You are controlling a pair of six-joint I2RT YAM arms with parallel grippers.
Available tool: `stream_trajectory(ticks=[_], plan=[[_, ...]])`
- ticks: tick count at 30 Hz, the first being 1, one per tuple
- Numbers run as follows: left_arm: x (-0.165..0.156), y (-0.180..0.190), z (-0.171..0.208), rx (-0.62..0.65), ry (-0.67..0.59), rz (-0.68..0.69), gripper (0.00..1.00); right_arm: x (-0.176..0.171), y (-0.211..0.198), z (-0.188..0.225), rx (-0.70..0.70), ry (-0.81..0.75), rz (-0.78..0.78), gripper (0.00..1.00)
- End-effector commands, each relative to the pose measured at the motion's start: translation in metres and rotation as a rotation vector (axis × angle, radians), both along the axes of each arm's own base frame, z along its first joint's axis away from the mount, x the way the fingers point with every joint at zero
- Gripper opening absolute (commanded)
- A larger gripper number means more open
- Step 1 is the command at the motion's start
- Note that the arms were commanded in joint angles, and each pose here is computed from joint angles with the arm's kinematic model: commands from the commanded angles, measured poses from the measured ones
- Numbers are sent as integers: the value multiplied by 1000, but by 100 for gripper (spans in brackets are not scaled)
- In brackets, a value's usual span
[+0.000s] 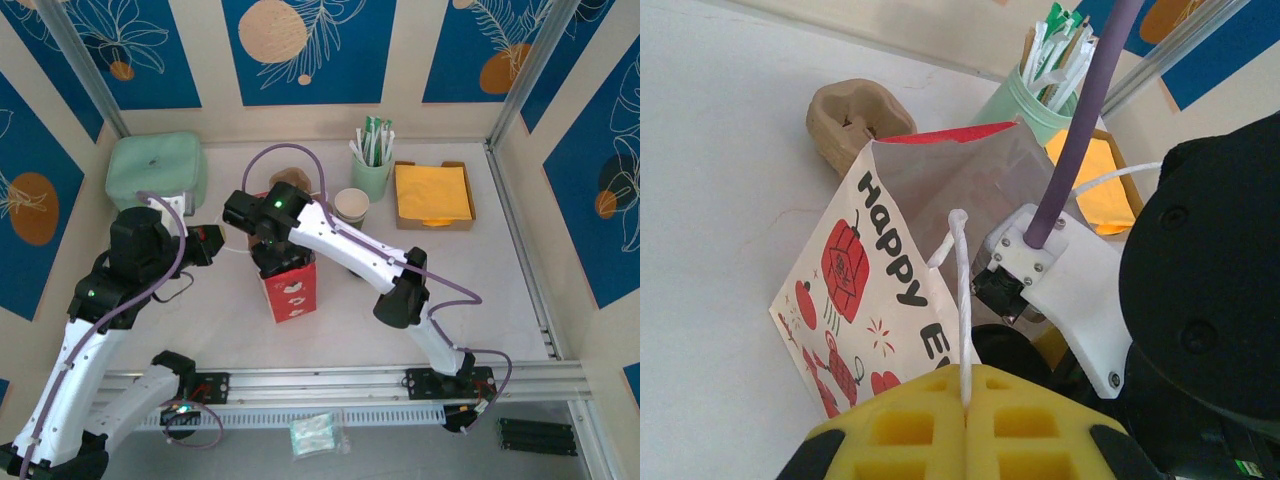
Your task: Pack the takeout coffee
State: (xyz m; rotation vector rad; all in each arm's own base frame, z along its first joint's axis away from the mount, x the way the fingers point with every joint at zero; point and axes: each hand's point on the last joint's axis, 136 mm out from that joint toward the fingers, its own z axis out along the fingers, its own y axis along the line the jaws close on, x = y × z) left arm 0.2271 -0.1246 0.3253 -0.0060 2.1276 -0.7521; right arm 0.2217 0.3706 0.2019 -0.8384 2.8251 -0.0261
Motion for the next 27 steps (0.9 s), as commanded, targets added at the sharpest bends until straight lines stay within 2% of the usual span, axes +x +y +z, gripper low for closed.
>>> stream_trajectory(ticks=[1,17,27], plan=[[1,4,3,-7,-16,18,0,-7,1,-9,-13,48,5,62],[0,4,3,-9,-17,19,0,-12,6,-19,4,86,-12,62],[0,6,4,-9,-18,28,0,-17,4,-13,43,133,-85,62]])
